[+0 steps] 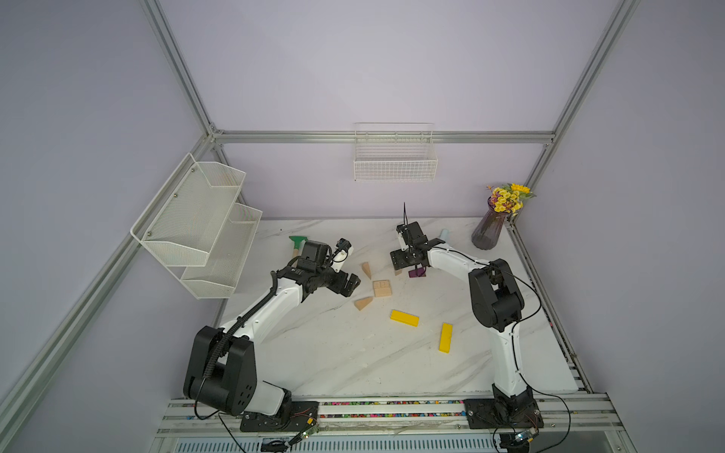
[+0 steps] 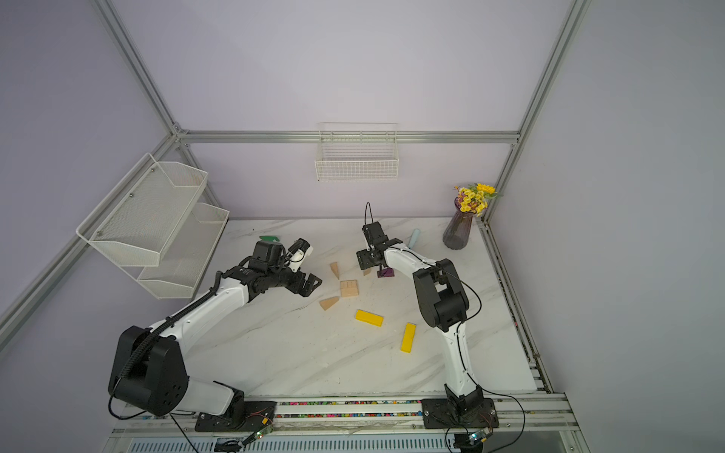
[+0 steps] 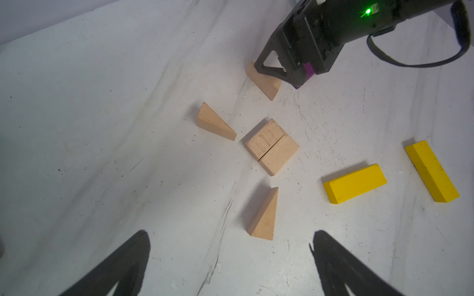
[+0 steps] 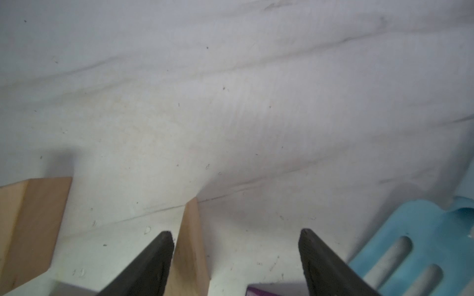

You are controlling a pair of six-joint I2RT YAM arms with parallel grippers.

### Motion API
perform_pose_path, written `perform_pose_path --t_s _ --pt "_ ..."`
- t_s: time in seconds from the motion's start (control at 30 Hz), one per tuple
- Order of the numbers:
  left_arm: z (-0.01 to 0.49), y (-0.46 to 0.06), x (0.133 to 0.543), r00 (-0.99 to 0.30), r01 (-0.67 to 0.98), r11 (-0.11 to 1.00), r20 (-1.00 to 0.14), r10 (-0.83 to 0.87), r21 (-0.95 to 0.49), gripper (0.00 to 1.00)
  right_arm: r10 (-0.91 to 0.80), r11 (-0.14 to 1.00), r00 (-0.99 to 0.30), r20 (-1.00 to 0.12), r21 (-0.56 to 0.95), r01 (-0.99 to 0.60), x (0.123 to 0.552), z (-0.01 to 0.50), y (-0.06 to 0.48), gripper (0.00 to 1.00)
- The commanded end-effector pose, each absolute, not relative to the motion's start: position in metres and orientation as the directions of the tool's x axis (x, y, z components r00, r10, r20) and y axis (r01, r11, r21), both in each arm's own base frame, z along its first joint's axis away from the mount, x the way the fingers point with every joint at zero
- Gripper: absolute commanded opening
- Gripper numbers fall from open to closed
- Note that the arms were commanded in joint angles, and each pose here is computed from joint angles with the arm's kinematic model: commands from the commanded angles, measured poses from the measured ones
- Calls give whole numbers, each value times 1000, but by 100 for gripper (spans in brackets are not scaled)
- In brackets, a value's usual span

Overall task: Assemble a small pinwheel with building blocks
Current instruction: Move the building block to the center of the board, then adjust the building block at the center of the board.

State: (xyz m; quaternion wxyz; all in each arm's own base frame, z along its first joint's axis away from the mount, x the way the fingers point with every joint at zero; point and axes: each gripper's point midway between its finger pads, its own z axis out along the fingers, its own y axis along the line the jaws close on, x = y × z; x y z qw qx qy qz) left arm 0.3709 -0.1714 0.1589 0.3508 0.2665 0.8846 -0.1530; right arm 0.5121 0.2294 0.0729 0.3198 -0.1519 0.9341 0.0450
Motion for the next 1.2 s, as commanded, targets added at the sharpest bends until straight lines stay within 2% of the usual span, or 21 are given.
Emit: perform_pose_path --t_s 0.0,0.37,0.77,1.0,1.17 --pt "170 -181 382 -575 597 801 -724 381 -52 100 -281 944 -730 -623 -42 -327 502 94 225 81" --pt "174 -193 392 -557 613 789 -732 392 -44 100 -315 927 -757 -572 -15 -374 468 69 223 81" --pt "178 -209 410 -522 648 762 -738 428 -17 100 -280 948 -777 -564 -35 -317 472 56 215 81" --pt "180 -215 423 -518 650 760 -738 433 -10 100 -256 916 -743 -619 92 -392 461 83 239 81" --pt "177 -217 427 -521 652 758 -735 435 -14 100 -256 920 -756 -602 88 -382 460 73 243 81"
